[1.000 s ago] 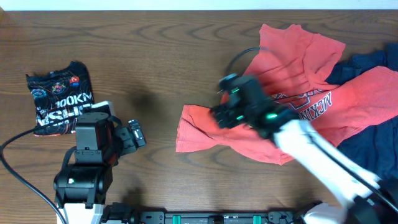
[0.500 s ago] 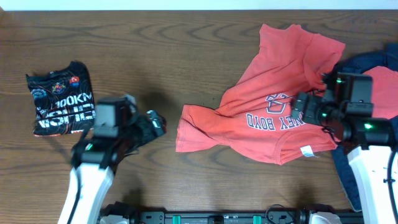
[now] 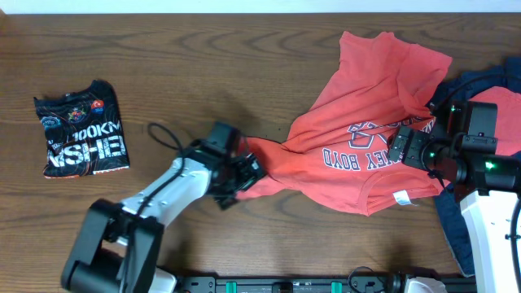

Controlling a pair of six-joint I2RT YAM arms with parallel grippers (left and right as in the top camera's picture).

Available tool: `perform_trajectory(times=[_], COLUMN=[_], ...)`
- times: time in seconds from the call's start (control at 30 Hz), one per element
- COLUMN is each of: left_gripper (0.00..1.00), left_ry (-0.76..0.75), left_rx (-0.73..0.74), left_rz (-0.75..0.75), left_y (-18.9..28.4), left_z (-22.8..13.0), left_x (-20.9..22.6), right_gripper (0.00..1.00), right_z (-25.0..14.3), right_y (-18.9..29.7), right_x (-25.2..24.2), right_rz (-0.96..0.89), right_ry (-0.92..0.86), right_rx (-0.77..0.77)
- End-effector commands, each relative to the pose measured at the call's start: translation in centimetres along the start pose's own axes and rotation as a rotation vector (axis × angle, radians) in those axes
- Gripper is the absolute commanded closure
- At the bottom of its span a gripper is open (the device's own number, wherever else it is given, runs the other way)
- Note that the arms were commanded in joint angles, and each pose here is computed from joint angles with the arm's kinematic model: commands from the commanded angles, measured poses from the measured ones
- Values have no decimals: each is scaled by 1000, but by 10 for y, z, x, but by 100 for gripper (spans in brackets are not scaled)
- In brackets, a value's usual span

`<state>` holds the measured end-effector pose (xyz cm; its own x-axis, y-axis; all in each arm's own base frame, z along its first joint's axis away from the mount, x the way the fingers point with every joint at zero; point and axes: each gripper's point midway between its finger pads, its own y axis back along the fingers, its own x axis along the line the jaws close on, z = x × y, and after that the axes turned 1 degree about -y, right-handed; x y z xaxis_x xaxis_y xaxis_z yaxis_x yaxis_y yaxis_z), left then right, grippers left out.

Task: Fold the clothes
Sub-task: 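Grasp the shirt's left side with the left gripper and pull it left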

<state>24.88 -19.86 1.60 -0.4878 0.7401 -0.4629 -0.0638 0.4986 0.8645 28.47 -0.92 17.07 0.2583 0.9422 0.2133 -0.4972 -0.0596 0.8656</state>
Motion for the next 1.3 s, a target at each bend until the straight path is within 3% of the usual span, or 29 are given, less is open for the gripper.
perform_trajectory(times=[0.0, 0.07, 0.13, 0.2, 0.27, 0.3, 0.57, 0.63, 0.73, 0.9, 0.93, 1.0, 1.03, 1.13, 1.27], left_gripper=[2, 0, 18, 48, 88, 94, 94, 94, 94, 94, 83, 21, 1, 2, 2], left_ry=[29, -31, -82, -109, -122, -132, -325, -364, -305, -154, -136, -125, -125, -130, -78], left_rx=[23, 5, -12, -50, -119, -131, -214, -319, -533, -798, -823, -835, -822, -700, -419], left_rz=[-31, -92, -142, -168, -148, -145, -79, 20, 145, 86, 69, 14, -13, -80, -48], left_y=[-29, -38, -45, -48, -47, -46, 1, 34, 96, 201, 214, 233, 236, 221, 178], left_z=[-5, -3, -3, 2, 15, 18, 51, 80, 133, 207, 216, 225, 225, 206, 149], left_x=[-10, -28, -44, -52, -50, -49, -25, -4, 24, 36, 36, 33, 30, 25, 35], right_gripper=[1, 1, 1, 1, 1, 1, 1, 1, 1, 1, 1, 1, 1, 1, 1], right_z=[2, 1, 1, 0, -1, -2, -4, -3, -3, -3, -4, -5, -5, -5, -5], right_y=[4, 4, 4, 4, 4, 4, 4, 4, 4, 4, 4, 4, 4, 4, 4], right_x=[-2, -3, -3, -3, -3, -3, -9, -10, -10, -10, -10, -10, -10, -10, -10], right_rz=[0, -1, -1, -2, -4, -4, -38, -40, -39, -39, -39, -40, -40, -40, -40], right_ry=[-8, -8, -8, -9, -9, -9, 9, 9, 9, 8, 8, 8, 8, 7, 8], right_rx=[-11, -9, -7, -3, 3, 4, 10, 8, 7, 8, 9, 13, 14, 15, 15])
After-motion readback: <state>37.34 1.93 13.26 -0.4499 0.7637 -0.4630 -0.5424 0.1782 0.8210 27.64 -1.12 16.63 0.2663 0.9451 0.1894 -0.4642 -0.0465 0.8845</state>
